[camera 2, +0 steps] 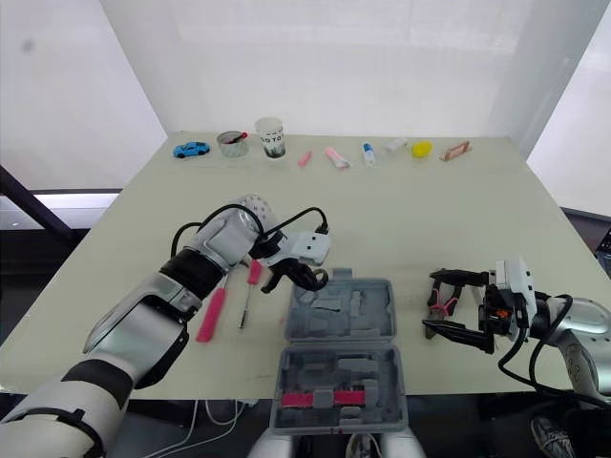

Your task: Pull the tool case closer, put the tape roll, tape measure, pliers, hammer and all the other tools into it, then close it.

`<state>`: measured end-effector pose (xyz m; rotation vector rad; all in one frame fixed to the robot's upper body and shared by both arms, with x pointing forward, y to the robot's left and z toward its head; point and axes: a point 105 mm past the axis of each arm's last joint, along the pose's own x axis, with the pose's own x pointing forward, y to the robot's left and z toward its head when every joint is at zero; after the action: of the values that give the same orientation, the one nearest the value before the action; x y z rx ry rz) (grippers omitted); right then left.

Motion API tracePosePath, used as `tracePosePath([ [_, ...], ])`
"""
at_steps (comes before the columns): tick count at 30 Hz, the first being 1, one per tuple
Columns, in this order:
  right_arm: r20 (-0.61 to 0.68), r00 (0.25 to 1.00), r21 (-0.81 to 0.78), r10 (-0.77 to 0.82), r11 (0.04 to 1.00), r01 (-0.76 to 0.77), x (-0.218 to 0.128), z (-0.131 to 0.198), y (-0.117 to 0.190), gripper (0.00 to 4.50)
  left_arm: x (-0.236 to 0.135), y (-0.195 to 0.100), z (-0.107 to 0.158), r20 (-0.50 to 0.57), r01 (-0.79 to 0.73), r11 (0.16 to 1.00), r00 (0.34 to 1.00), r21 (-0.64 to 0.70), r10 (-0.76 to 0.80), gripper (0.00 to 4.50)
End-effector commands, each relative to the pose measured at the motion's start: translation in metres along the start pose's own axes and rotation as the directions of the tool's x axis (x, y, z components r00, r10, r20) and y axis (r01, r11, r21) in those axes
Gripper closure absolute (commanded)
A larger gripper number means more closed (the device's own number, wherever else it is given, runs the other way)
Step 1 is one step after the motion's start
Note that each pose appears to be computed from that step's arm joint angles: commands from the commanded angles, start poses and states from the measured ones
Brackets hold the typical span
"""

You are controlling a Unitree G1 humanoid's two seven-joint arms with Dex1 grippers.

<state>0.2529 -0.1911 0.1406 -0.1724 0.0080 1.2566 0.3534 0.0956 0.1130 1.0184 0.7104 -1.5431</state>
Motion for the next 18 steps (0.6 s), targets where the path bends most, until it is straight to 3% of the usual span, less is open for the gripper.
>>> tracePosePath([
  [1,0.005,1.000,-0.051,-0.010,0.999,0.010,-0.0042,0.0076,-0.0014,0.00,-0.0041,-0.0051,0.0010,0.006,0.039,0.999,0.999,0.000,-0.039,4.41],
  [18,0.012,1.000,-0.068,-0.024,0.997,0.024,-0.0006,0.0117,-0.0033,0.00,0.0038,-0.0057,-0.0062,0.012,0.045,0.998,0.999,-0.040,-0.045,4.41],
])
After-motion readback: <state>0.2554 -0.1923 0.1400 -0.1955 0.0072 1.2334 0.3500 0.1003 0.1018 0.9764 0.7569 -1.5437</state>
